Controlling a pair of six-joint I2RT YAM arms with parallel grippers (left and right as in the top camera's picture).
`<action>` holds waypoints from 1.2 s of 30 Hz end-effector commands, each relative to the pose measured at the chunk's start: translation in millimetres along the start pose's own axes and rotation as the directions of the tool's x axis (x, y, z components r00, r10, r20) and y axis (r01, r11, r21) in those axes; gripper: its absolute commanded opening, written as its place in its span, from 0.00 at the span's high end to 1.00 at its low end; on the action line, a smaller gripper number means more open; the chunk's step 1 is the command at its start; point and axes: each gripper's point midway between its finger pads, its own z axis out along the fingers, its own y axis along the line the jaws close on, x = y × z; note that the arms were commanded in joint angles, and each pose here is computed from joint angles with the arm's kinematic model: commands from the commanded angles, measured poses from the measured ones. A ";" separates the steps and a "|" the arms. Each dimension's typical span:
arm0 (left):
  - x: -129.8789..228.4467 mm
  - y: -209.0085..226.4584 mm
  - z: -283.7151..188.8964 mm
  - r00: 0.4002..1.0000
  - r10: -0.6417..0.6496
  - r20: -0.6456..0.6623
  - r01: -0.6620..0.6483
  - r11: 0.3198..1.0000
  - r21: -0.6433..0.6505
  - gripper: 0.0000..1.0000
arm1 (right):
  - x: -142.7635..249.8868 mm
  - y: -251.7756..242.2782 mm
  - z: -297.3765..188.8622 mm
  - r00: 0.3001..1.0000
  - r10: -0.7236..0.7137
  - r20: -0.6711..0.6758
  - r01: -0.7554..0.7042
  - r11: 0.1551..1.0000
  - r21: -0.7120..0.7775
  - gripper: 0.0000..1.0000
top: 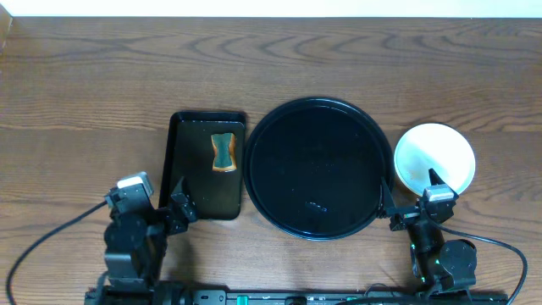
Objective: Clean dirty plates on tray and stack at the side
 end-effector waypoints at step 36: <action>28.5 13.4 38.3 0.960 0.123 0.253 -0.136 0.990 0.036 0.05 | 0.0 -0.1 -0.3 1.000 -0.015 0.002 0.015 1.000 -0.002 0.01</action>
